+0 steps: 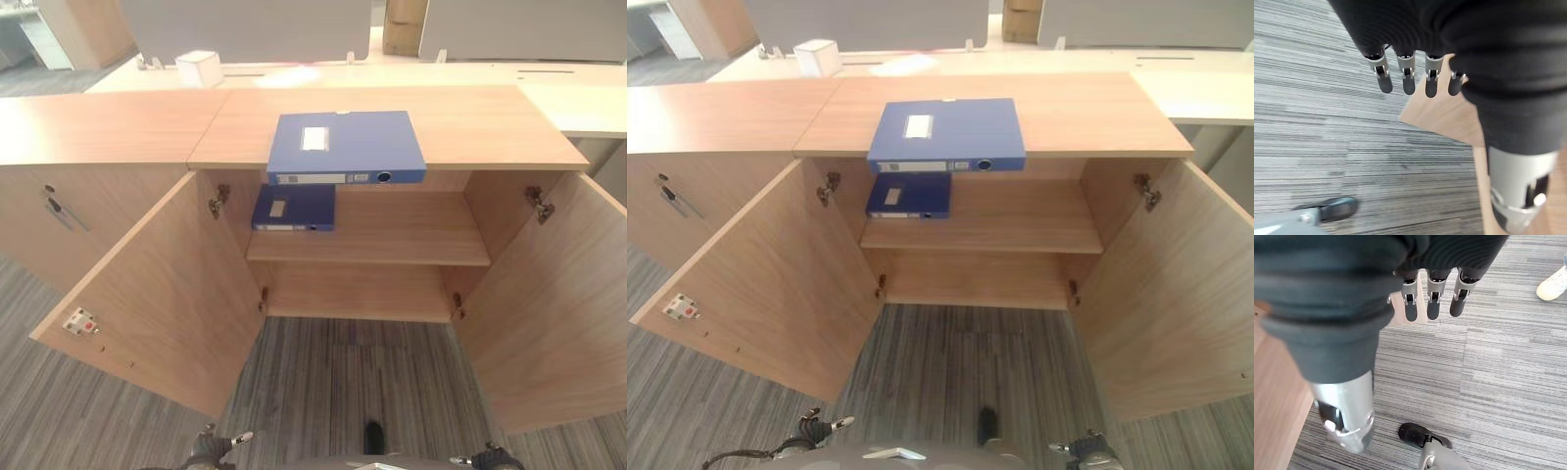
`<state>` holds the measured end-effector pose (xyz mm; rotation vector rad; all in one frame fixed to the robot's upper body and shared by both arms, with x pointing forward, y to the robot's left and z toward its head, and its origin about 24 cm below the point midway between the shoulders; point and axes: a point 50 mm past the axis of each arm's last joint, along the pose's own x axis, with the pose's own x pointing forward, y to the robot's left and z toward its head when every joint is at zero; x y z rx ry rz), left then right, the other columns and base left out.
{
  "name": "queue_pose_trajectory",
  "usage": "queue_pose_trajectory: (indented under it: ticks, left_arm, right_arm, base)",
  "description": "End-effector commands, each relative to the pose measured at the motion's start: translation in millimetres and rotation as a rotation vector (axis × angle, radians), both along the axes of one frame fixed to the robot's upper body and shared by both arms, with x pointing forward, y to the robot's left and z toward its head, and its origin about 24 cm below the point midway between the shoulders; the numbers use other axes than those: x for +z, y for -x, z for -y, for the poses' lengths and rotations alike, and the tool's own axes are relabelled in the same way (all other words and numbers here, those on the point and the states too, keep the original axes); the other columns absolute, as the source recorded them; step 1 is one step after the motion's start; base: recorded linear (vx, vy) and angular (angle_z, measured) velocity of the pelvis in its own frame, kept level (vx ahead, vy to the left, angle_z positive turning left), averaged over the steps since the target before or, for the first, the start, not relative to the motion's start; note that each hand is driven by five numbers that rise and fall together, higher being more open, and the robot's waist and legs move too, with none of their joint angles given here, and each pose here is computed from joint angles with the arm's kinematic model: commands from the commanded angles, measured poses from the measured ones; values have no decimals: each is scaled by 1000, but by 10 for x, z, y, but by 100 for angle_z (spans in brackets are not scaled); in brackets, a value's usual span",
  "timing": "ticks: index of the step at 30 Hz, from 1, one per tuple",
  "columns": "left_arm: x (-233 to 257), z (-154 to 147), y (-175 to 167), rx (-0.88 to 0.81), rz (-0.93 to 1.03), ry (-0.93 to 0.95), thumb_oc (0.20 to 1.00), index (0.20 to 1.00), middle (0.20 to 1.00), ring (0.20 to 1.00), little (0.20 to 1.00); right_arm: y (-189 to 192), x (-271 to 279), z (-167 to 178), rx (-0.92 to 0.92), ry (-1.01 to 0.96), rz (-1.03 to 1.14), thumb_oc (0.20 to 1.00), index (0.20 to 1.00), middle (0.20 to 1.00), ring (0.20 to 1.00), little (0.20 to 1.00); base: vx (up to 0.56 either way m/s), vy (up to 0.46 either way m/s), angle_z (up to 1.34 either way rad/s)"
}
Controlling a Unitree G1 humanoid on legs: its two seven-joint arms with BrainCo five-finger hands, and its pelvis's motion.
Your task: Put the empty folder in the office cabinet
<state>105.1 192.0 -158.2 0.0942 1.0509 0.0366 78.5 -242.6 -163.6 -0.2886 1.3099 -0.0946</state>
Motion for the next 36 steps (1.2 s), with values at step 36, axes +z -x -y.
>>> queue_pose_trajectory:
  ticks: [36]
  left_arm:
    - [691,-296,-702,87,495,-21,1000,1000,1000,1000,1000]
  right_arm:
    - [-189,155,366,-87,127,100,1000,1000,1000,1000,1000]
  base:
    - [69,-38,-10]
